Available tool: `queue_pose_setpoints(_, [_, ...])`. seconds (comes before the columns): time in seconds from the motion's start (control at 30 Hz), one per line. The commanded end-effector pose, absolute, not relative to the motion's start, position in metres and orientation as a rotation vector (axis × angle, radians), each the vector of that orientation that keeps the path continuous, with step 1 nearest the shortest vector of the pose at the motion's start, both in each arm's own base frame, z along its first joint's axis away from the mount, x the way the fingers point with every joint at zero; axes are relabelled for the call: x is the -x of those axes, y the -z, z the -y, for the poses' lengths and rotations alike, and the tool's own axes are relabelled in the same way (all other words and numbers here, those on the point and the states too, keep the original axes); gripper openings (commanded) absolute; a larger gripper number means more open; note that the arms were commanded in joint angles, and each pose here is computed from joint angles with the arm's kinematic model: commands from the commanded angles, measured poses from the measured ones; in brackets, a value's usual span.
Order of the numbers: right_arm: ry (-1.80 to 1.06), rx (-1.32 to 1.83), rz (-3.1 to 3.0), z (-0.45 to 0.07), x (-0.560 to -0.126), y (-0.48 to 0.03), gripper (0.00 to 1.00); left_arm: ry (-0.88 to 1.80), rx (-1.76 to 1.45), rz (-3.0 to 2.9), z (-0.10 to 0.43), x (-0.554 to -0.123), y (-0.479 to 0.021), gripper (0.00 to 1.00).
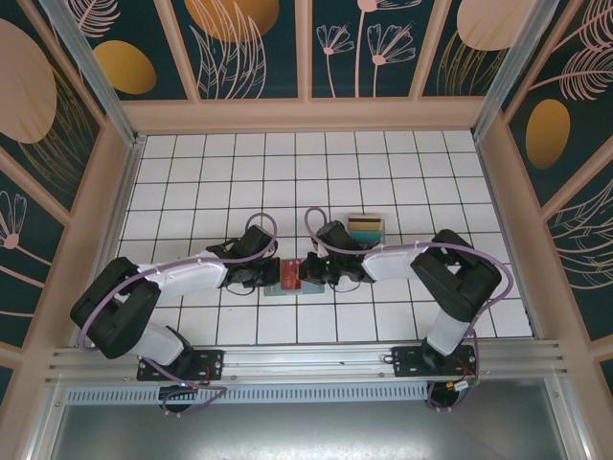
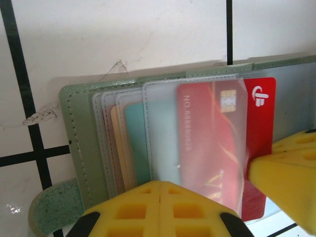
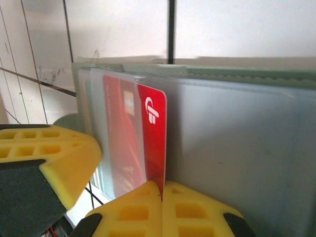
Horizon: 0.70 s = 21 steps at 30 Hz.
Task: Take the credit cards out of the card holder
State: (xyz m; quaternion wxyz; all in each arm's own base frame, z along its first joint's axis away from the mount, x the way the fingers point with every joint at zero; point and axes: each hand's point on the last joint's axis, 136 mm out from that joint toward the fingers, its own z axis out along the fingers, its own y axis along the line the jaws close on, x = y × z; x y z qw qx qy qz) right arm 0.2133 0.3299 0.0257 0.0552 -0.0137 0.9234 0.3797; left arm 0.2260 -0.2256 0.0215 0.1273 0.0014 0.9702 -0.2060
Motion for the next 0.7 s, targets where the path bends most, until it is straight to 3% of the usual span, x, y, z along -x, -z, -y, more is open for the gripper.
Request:
queue_pose_setpoints(0.0, [-1.064, -0.015, -2.825, -0.305, -0.215, -0.017, 0.00, 0.446, 0.029, -2.899, 0.204, -0.217, -0.005, 0.00])
queue_pose_setpoints(0.37, [-1.008, -0.021, -2.811, -0.272, -0.218, -0.029, 0.00, 0.460, 0.012, -2.875, 0.209, -0.223, -0.013, 0.00])
queue_pose_setpoints(0.6, [-0.939, 0.120, -2.726, -0.268, -0.234, -0.075, 0.00, 0.523, 0.008, -2.799, 0.222, -0.239, -0.039, 0.00])
queue_pose_setpoints(0.67, [-0.865, 0.179, -2.706, -0.264, -0.241, -0.091, 0.00, 0.545, 0.010, -2.763, 0.226, -0.246, -0.051, 0.08])
